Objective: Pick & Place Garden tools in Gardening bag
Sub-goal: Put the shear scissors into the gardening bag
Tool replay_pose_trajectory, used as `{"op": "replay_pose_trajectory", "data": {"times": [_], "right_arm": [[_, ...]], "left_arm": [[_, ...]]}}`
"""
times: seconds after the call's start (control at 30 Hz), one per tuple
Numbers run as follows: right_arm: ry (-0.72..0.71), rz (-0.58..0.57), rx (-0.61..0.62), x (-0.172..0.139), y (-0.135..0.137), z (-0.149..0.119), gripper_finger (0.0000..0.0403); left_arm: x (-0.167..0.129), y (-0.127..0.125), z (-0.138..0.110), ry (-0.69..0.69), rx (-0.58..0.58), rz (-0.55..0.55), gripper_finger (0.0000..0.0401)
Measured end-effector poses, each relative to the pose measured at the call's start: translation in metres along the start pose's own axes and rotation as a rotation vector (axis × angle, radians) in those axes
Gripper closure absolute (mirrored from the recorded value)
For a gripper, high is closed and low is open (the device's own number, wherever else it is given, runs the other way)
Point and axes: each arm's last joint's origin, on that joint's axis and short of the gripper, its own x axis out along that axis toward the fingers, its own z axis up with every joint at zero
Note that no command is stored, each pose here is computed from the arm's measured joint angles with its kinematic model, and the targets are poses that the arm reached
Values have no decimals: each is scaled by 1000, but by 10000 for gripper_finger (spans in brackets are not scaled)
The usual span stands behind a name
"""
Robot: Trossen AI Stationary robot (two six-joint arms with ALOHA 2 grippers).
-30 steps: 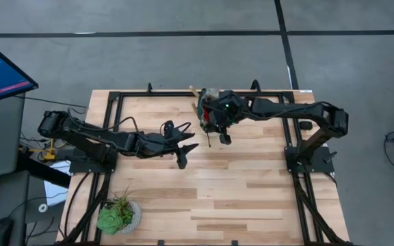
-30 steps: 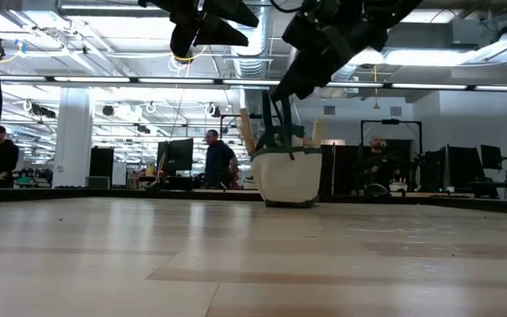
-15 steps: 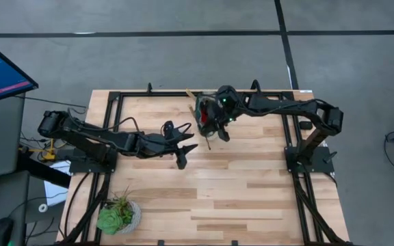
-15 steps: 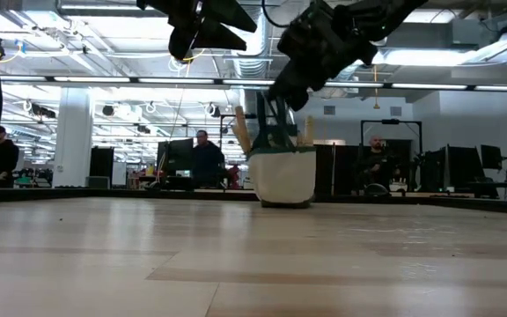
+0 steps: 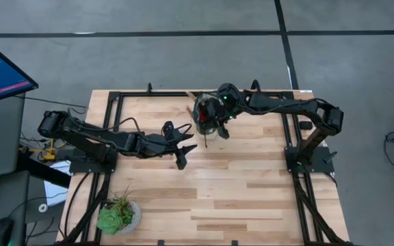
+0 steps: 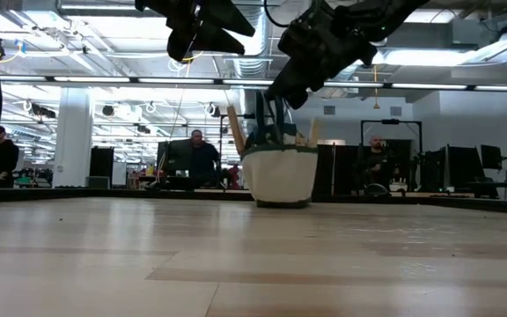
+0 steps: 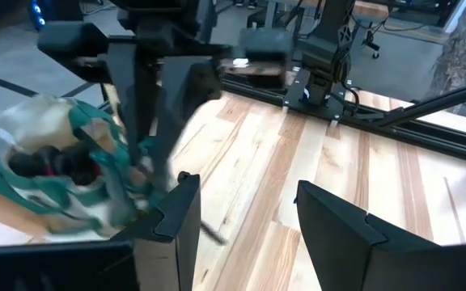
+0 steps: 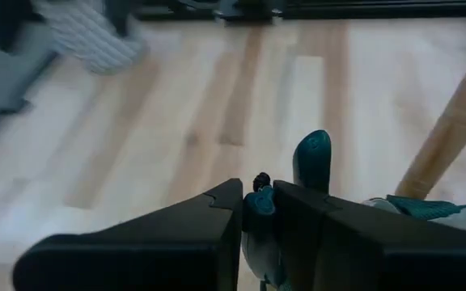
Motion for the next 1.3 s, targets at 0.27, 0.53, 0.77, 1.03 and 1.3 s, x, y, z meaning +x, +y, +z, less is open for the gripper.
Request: {"op": "replay_pose_trajectory", "data": {"times": [0.27, 0.53, 0.77, 1.03, 1.3], "right_arm": [[50, -68, -29, 17, -20, -15, 361], [40, -86, 29, 16, -36, -22, 361], [78, -87, 80, 9, -43, -30, 362], [123, -59, 142, 7, -42, -36, 356], [131, -73, 153, 7, -42, -37, 347]], "left_arm": [[0, 0, 0, 2, 1, 1, 242], [0, 1, -2, 15, 5, 4, 242], [0, 1, -2, 16, -5, 5, 242], [0, 1, -2, 16, -50, 5, 242], [0, 1, -1, 15, -17, 8, 242]]}}
